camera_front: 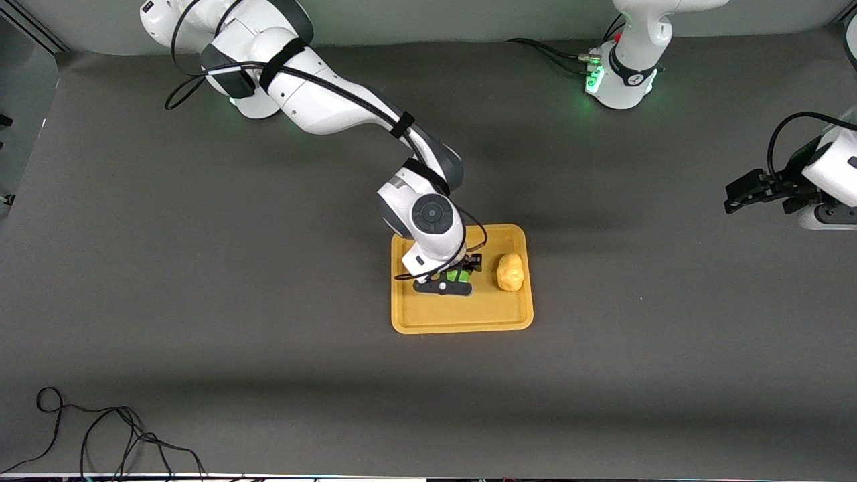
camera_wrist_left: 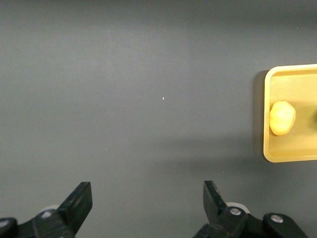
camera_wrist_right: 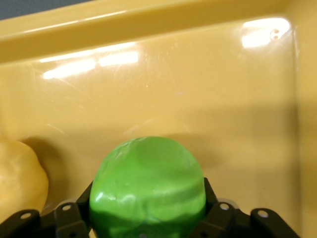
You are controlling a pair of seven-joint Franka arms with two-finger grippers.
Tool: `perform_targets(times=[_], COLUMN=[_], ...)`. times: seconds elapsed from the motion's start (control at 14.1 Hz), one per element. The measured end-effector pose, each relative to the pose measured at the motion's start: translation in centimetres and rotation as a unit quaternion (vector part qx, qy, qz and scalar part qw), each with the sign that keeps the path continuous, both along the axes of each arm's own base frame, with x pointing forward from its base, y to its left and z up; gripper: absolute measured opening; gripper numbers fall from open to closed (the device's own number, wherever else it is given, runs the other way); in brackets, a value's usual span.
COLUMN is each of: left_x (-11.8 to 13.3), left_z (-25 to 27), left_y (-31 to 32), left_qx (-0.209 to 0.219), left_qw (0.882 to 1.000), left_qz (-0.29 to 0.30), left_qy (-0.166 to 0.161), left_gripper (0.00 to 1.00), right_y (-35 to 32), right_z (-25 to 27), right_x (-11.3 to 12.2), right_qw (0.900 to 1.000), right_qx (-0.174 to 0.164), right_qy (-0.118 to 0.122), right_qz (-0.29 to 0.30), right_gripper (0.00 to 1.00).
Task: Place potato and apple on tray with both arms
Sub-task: 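Carry the apple with the right gripper onto the tray beside the potato, then lower the apple onto the tray and open the right gripper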
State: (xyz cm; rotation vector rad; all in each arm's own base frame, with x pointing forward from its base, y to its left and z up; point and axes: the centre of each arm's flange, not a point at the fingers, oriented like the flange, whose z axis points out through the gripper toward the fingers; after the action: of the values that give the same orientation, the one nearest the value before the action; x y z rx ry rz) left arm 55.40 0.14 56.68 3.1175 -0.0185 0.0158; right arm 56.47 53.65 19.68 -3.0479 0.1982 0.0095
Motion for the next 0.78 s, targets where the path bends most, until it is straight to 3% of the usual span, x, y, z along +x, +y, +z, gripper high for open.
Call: perform_targets(times=[0.64,0.78], left_x=[0.0,0.0], left_z=[0.0,0.0], left_y=[0.2,0.2], left_qx=[0.000,0.000], left_qw=[1.000,1.000], left_qz=[0.001,0.001], left_qy=[0.000,0.000], left_gripper=[1.00,1.00], right_y=[-0.4,-0.4], right_z=[-1.4,-1.2], right_x=[0.0,0.2], right_qw=[1.000,1.000], right_qx=[-0.012,-0.010], right_qy=[0.004,0.002], right_qz=[-0.001,-0.002], right_gripper=[0.81,0.95])
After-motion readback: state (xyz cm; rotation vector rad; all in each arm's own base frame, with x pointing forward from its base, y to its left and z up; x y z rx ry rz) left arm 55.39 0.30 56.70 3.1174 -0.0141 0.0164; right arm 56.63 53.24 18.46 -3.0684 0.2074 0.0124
